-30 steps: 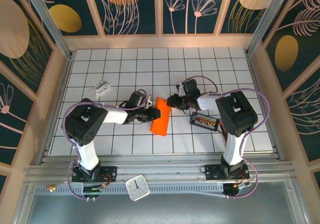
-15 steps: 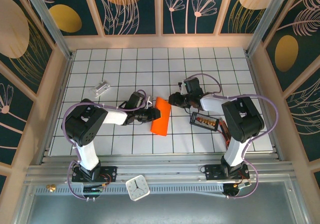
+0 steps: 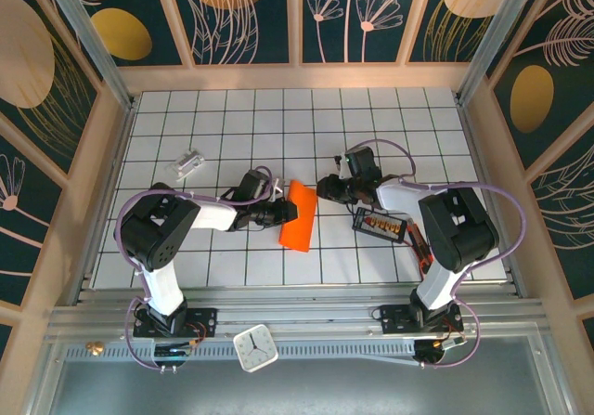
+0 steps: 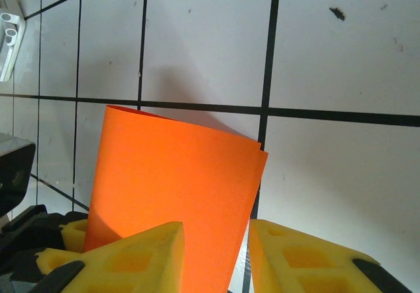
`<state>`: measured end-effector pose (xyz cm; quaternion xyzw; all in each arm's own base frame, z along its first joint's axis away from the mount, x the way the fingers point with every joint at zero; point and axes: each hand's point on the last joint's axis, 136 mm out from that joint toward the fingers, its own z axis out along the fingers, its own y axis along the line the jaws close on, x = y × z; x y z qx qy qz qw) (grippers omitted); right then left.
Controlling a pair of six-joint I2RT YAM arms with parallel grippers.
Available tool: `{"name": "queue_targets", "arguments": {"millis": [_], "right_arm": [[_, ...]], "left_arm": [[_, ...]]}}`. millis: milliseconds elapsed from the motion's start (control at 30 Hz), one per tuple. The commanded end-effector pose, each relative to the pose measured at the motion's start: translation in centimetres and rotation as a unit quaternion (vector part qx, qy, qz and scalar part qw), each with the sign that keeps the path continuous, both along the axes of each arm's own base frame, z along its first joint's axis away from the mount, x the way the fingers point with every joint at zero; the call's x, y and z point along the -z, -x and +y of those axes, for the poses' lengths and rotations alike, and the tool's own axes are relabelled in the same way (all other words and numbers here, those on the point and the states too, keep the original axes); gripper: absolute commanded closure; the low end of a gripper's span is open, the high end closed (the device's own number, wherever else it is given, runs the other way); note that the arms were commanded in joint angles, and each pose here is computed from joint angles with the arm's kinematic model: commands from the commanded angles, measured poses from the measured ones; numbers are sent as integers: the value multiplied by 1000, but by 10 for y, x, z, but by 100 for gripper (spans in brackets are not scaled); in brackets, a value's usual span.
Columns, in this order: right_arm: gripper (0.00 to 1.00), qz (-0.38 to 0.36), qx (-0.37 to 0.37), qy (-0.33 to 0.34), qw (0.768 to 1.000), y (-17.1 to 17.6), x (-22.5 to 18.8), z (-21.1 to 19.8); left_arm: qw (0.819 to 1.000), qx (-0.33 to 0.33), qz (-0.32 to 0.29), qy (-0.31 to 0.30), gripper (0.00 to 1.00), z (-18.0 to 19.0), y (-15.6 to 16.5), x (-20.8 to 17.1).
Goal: Fold a paper plane with a square sheet of paper (pick it up from the middle)
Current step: Hold the square sheet of paper at the center of the table.
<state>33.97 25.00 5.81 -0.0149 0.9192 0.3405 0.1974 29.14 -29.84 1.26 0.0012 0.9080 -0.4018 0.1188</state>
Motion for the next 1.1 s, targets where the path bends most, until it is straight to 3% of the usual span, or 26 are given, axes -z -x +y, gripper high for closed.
{"name": "queue_targets", "arguments": {"millis": [0, 1067], "right_arm": [[67, -8, 1, 1, 1000, 1, -5, -3], [68, -1, -7, 4, 1000, 1, 2, 10]], "left_arm": [[972, -36, 96, -209, 78, 78, 46, 107], [969, -36, 99, -223, 78, 83, 48, 115]]}}
